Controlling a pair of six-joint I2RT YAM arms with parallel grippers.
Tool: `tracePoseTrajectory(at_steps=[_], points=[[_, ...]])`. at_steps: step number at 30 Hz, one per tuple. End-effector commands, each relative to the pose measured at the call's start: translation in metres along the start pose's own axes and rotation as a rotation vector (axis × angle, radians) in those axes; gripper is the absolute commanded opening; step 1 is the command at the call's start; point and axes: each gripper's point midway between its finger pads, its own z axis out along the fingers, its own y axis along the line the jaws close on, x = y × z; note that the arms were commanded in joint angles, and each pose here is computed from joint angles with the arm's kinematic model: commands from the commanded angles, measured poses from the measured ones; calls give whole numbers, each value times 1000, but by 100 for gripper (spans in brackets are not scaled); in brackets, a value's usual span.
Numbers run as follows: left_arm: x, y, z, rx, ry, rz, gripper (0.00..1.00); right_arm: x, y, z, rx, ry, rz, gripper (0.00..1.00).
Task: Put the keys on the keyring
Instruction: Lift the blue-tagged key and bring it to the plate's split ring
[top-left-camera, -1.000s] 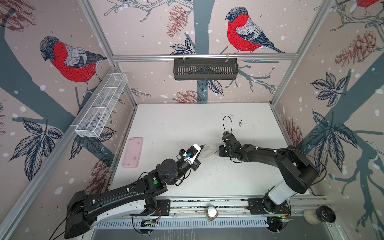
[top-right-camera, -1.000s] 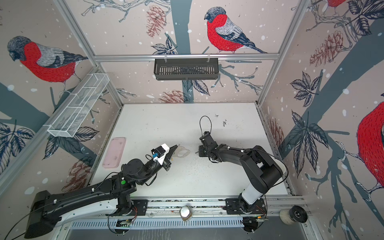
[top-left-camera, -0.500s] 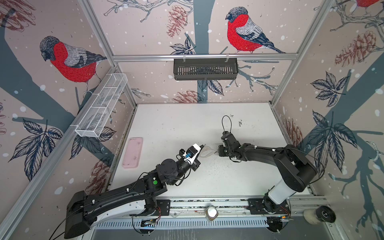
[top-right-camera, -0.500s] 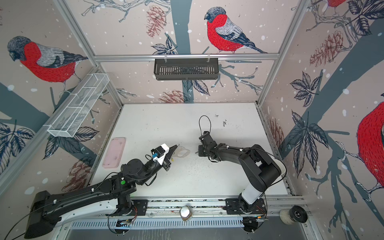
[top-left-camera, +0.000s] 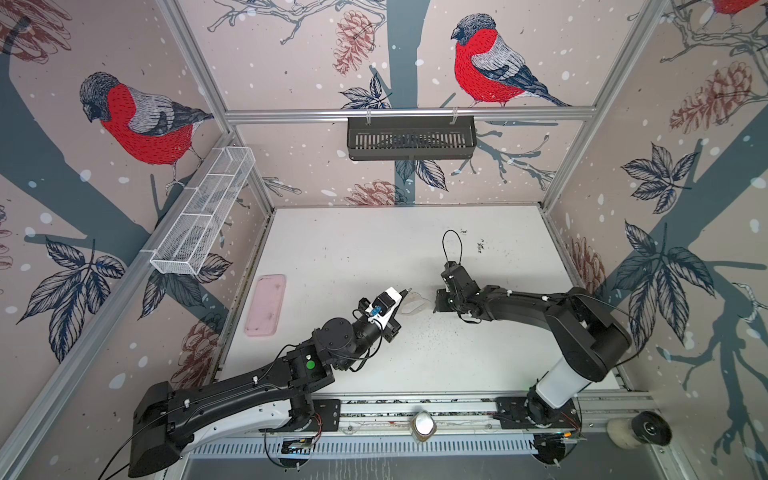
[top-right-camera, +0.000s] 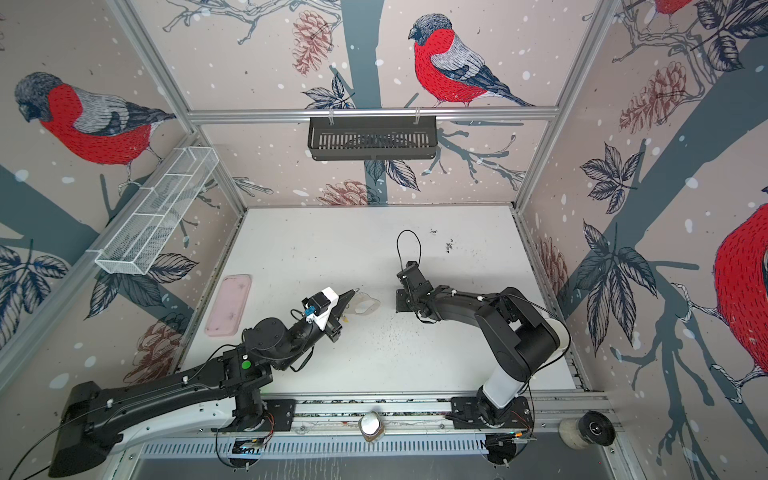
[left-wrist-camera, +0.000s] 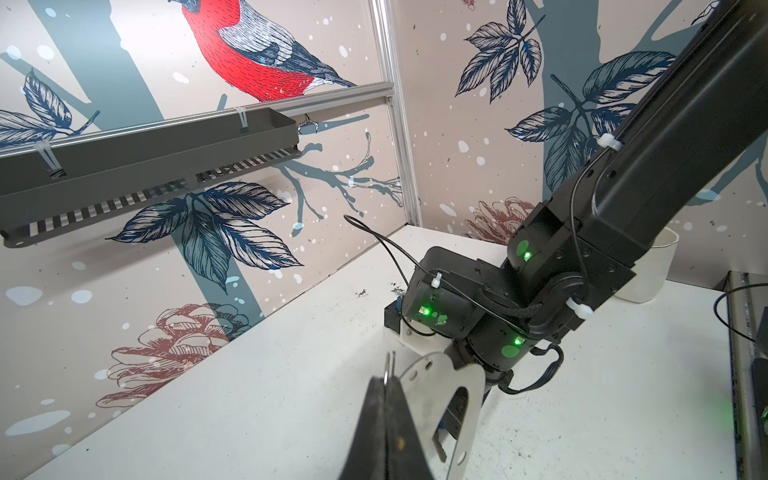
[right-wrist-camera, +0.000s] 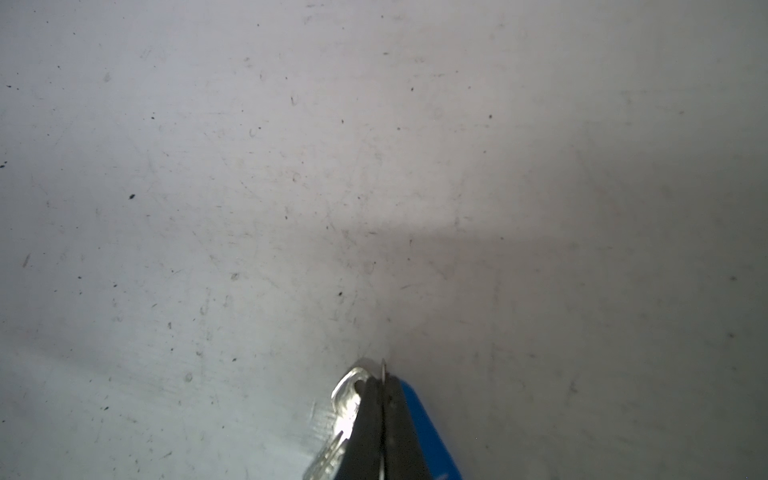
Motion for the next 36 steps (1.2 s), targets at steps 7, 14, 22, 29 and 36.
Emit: tracePoseTrajectory(at_steps=[7,14,22,29,36], points=[[-7,-11,0,66,-15,8,0,-36,17,-54,-37,-169,-160,0],[-10,-23,-3,143,-22,45,0,-64,59,-152,-254,-365,-404,0],[-12,-41,-7,245,-47,95,0,-48,103,-232,-591,-523,-587,0],[-12,-46,-10,278,-51,115,0,-26,124,-273,-796,-553,-681,0],[-17,-48,-12,294,-72,114,0,-7,137,-291,-904,-538,-745,0]])
